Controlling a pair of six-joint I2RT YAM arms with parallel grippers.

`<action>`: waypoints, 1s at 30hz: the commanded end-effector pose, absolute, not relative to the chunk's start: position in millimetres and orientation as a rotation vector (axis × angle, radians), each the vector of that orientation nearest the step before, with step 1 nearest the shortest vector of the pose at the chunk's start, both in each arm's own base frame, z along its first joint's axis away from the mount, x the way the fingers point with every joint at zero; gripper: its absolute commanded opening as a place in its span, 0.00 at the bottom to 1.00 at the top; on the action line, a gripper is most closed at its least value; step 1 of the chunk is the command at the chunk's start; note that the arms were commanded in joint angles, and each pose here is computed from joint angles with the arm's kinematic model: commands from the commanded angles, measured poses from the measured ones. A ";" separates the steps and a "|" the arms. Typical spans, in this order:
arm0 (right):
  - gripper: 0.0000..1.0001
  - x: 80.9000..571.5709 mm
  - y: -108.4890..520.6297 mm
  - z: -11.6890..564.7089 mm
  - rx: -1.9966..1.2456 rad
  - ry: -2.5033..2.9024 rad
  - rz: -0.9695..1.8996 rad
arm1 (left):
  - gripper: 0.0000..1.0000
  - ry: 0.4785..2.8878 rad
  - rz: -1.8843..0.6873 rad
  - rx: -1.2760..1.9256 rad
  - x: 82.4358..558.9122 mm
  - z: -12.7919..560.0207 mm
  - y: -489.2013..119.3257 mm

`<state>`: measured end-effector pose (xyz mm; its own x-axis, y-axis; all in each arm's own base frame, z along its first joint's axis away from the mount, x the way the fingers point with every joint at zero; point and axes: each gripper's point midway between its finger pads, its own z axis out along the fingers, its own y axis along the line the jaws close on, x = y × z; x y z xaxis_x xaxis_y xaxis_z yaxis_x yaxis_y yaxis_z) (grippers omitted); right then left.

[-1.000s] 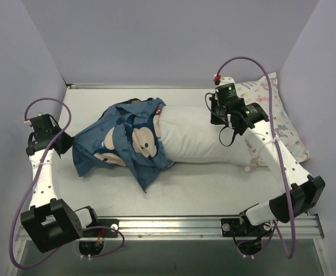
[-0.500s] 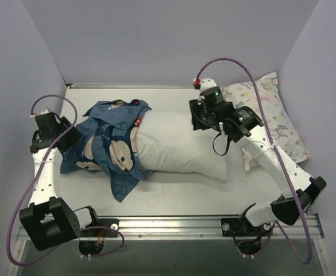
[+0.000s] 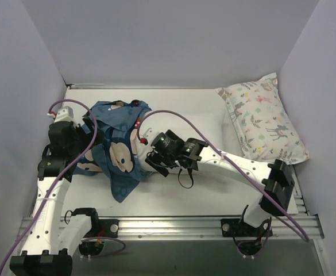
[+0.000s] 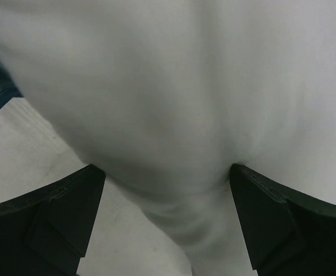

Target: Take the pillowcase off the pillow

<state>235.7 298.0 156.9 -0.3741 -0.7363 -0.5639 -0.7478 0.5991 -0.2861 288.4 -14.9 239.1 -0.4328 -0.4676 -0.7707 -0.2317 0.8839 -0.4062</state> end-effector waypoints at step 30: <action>0.00 254.8 341.8 337.0 -0.753 2.153 1.052 | 0.14 1.986 -0.408 -0.241 267.4 235.4 -131.5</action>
